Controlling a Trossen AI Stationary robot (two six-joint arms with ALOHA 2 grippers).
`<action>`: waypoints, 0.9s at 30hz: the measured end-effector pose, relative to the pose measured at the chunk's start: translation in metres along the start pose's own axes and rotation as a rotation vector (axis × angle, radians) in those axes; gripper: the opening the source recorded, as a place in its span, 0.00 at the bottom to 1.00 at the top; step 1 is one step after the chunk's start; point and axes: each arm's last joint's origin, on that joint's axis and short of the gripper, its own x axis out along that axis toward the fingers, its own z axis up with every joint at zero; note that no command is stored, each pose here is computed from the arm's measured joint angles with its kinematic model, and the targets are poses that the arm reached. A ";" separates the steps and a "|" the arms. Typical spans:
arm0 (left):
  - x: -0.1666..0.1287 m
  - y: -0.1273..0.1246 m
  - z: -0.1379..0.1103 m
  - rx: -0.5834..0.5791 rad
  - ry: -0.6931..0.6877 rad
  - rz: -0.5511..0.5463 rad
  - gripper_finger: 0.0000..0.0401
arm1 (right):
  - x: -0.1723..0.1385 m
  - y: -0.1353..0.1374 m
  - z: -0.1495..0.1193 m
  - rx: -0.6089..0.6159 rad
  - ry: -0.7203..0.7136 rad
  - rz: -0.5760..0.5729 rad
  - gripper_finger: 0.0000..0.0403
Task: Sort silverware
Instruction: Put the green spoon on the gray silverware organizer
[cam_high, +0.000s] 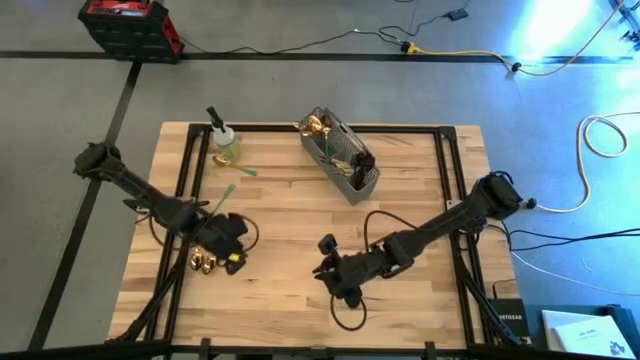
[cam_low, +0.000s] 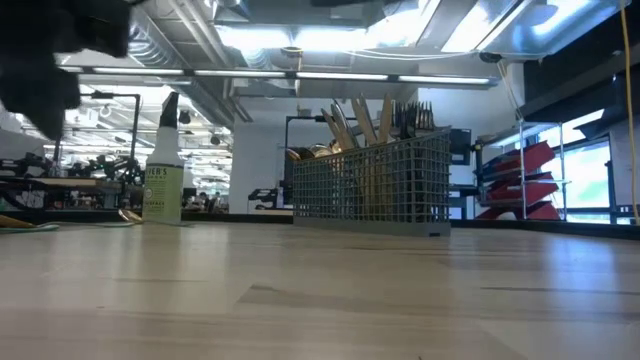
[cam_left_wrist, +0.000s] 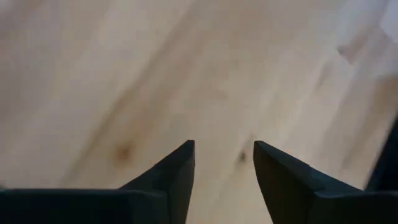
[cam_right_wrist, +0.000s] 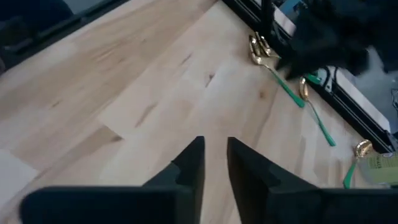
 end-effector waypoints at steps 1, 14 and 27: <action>-0.003 -0.004 -0.004 0.011 0.013 -0.020 0.34 | 0.000 -0.001 0.001 0.000 -0.012 -0.002 0.18; -0.028 -0.032 -0.058 0.235 0.252 -0.087 0.30 | 0.001 -0.002 0.000 0.003 -0.007 0.010 0.33; 0.003 -0.072 -0.095 0.379 0.422 0.099 0.30 | 0.001 -0.002 0.000 0.047 -0.005 0.006 0.33</action>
